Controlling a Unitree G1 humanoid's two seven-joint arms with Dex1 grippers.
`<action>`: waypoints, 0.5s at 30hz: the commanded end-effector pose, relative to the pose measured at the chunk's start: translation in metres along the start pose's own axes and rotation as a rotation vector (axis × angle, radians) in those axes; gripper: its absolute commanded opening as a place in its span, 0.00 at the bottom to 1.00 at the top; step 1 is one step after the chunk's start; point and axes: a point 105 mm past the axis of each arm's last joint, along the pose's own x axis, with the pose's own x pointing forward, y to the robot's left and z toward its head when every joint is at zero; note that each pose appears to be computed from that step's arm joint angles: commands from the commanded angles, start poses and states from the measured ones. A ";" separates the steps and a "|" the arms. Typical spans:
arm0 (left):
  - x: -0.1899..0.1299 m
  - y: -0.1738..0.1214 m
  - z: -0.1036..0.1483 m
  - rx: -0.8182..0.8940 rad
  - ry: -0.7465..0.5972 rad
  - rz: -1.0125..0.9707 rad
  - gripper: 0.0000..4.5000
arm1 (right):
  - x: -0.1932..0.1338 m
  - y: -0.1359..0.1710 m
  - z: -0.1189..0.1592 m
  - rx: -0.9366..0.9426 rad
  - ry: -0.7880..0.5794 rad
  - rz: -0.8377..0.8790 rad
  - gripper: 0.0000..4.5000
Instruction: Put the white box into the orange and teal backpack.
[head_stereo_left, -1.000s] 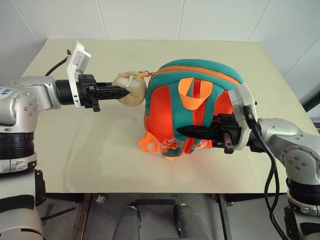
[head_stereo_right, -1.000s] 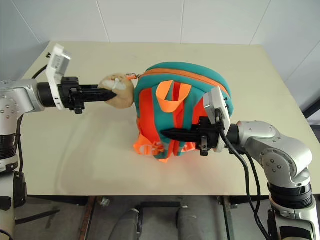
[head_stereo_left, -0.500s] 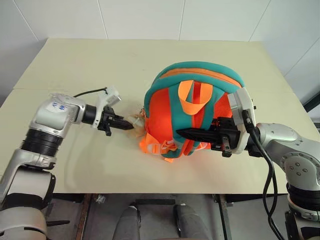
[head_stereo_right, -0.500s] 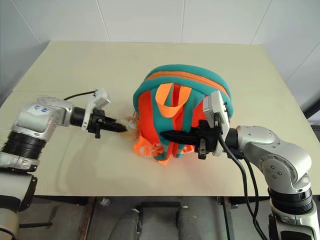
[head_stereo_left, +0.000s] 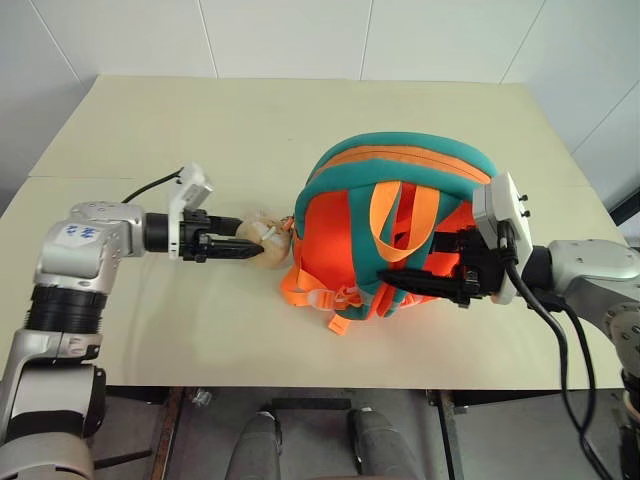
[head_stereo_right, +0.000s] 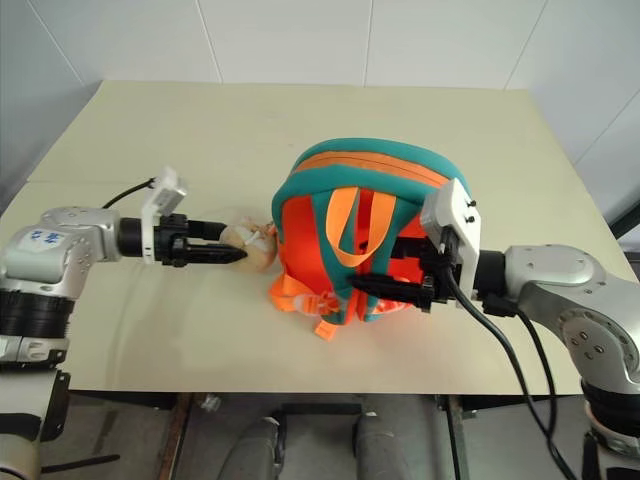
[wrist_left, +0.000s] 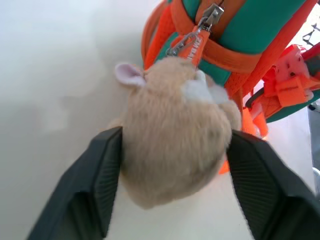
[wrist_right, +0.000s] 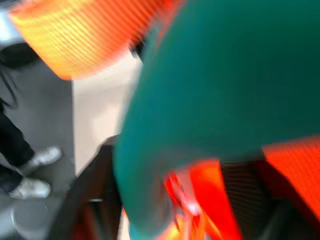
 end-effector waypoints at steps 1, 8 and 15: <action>-0.021 -0.003 0.017 0.076 -0.099 0.053 1.00 | -0.024 -0.004 0.006 -0.095 0.061 -0.072 0.95; -0.053 0.007 0.021 0.143 -0.252 0.154 1.00 | -0.090 -0.025 -0.017 -0.098 0.317 -0.259 1.00; -0.060 0.009 0.028 0.228 -0.401 0.113 1.00 | -0.151 -0.054 -0.017 -0.113 0.318 -0.471 1.00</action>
